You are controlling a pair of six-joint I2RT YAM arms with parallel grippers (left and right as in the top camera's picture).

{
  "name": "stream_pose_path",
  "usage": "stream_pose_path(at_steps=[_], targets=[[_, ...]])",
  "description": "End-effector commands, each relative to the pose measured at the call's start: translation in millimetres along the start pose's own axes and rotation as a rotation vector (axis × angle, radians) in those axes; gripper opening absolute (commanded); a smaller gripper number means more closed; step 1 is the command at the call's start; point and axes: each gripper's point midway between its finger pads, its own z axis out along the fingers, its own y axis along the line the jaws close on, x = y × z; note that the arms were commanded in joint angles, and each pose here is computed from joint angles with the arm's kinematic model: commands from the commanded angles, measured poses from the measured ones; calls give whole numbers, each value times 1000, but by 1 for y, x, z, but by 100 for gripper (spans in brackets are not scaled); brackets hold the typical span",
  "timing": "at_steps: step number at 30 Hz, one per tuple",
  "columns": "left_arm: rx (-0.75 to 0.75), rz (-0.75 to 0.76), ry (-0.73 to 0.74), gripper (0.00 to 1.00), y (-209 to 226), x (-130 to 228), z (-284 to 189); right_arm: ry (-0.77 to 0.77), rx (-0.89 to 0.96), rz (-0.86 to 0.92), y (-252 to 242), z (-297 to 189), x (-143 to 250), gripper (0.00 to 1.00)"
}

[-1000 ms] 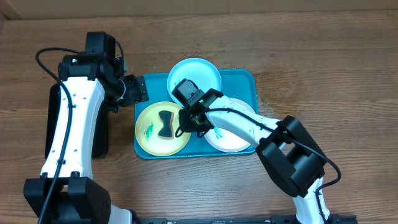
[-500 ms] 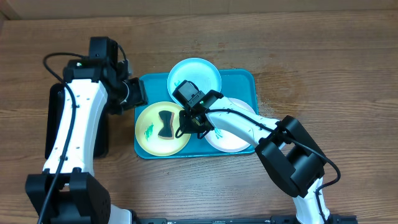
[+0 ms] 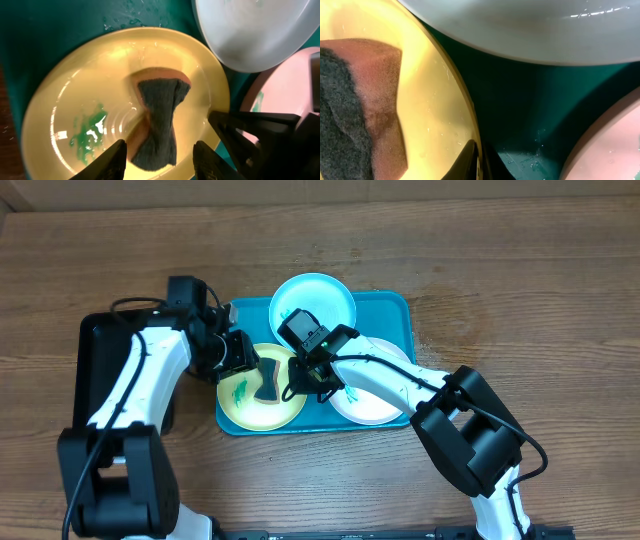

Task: Clean dirty plates on tray and stack at the side
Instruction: 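Scrub the yellow plate with the sponge in the left gripper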

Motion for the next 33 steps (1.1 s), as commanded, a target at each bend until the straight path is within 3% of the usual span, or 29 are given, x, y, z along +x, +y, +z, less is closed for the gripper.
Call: stream_pose_path(at_steps=[1, 8, 13, 22, 30, 33], targets=[[31, 64, 51, 45, -9, 7, 22, 2, 14, -2, -3, 4, 2, 6], [-11, 95, 120, 41, -9, 16, 53, 3, 15, -2, -3, 4, 2, 6], [-100, 87, 113, 40, 9, 14, 55, 2, 14, -2, -3, 4, 2, 6], [-105, 107, 146, 36, 5, 28, 65, 2, 14, -3, -3, 4, 2, 6], [-224, 92, 111, 4, 32, 17, 59, 5, 17, -2, -4, 4, 3, 5], [-296, 79, 97, 4, 49, 14, 54, 5, 17, -2, -4, 4, 3, 5]])
